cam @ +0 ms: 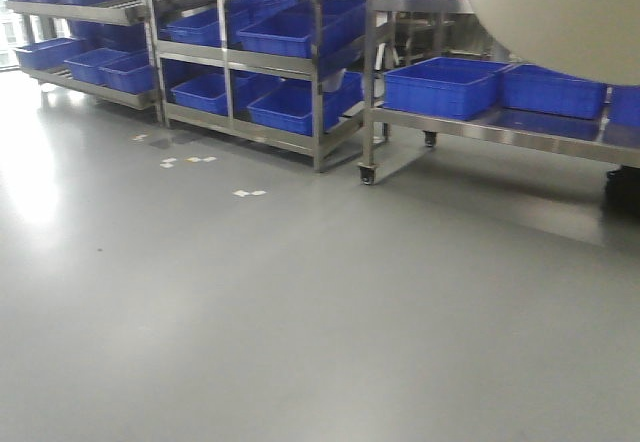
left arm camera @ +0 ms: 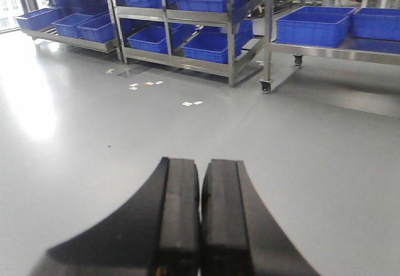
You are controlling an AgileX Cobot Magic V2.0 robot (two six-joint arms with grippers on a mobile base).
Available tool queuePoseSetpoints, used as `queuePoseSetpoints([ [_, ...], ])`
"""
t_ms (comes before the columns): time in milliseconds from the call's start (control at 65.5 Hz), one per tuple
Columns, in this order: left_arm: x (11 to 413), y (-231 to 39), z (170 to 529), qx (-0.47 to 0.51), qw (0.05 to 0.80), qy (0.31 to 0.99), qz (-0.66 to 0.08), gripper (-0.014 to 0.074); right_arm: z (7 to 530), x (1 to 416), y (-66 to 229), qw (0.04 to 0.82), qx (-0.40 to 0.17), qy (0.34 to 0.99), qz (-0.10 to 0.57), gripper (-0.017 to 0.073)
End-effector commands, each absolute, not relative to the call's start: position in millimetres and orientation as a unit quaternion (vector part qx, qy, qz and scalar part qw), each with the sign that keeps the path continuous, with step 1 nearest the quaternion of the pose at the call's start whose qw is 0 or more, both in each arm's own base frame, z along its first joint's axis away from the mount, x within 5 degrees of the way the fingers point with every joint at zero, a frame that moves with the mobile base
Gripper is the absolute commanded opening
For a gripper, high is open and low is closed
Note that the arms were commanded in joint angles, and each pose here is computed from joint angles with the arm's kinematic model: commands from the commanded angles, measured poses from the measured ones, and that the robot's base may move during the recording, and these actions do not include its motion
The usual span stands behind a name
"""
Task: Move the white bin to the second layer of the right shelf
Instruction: 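Drive past the blue-bin racks carrying the white bin in the right gripper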
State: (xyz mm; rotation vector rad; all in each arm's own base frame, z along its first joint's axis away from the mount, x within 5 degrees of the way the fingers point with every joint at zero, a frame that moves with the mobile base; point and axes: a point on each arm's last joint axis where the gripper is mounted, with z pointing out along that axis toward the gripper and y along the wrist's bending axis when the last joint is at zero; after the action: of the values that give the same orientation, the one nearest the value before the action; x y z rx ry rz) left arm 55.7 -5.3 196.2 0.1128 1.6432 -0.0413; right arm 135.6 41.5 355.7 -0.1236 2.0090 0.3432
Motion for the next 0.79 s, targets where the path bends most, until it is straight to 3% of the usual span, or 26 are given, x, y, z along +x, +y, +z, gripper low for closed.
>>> queuePoseSetpoints([
  [0, 57.1, -5.7, 191.7, 0.049, 0.698, 0.714, -0.021, 0.0085, 374.9, 136.8, 39.9, 0.579, -0.043, 0.800, 0.151, 0.0056],
  [778, 57.1, -5.7, 191.7, 0.049, 0.698, 0.714, -0.021, 0.0085, 374.9, 136.8, 39.9, 0.579, -0.043, 0.800, 0.151, 0.0056],
])
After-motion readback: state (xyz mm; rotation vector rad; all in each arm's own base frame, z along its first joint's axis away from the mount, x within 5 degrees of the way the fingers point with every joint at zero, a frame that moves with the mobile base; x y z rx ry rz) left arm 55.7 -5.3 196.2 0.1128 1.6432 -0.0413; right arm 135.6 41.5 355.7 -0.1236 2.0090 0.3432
